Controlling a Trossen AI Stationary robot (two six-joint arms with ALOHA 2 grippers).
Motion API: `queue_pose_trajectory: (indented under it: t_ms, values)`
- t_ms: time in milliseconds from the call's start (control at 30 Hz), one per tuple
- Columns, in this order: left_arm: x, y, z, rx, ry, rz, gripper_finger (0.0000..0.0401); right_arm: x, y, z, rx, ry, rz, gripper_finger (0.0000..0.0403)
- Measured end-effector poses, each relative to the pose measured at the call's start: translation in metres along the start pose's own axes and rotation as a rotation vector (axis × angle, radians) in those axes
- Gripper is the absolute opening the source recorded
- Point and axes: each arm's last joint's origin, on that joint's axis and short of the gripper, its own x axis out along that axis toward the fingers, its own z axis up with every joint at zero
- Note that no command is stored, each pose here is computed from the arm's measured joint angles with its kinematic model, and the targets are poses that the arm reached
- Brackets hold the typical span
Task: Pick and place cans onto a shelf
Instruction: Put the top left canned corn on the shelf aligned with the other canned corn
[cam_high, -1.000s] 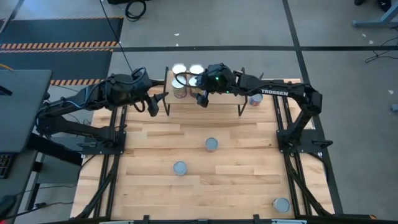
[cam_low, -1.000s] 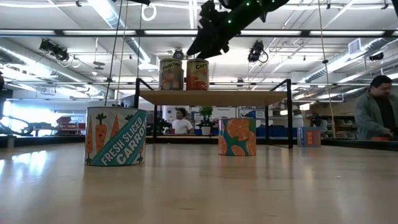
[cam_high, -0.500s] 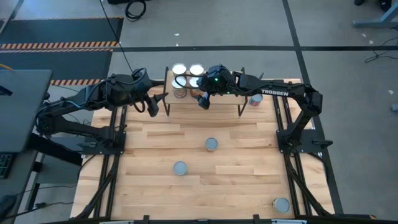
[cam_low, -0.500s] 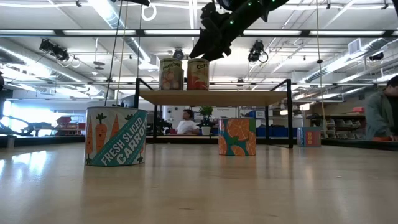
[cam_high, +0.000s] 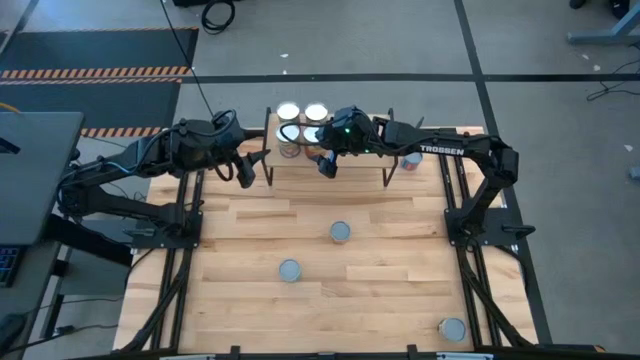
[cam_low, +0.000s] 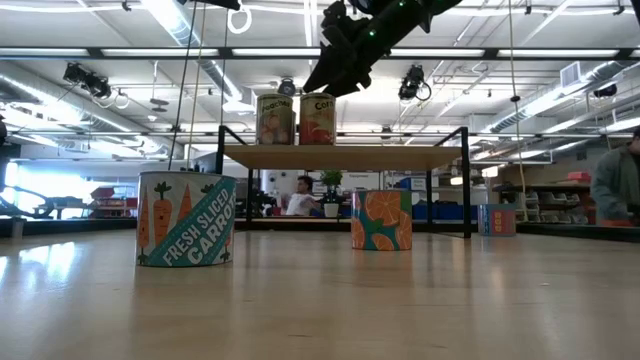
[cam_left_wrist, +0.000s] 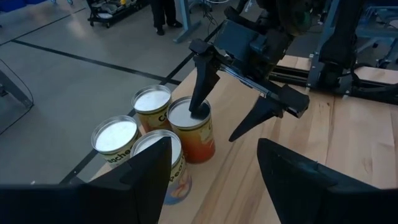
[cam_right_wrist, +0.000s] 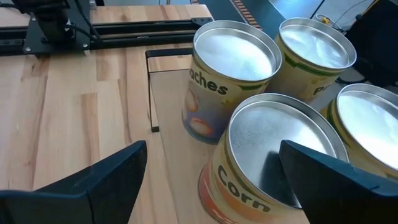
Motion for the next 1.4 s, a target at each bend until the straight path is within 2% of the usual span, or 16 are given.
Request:
queue_pose_trajectory:
  t_ms: [400, 767, 1400]
  values:
    - [0.0, 0.0, 0.0, 0.0, 0.0, 0.0, 0.0243, 0.001, -0.0027, 0.0006, 0.001, -0.012, -0.033, 0.0374]
    - [0.0, 0.0, 0.0, 0.009, 0.0, 0.0, 0.0243, 0.0011, -0.0019, 0.0014, 0.03, -0.023, -0.006, 0.0374]
    - [-0.0009, 0.0003, 0.0002, 0.007, -0.003, 0.0, 0.0243, 0.0008, -0.0024, 0.0013, 0.032, -0.02, -0.028, 0.0374]
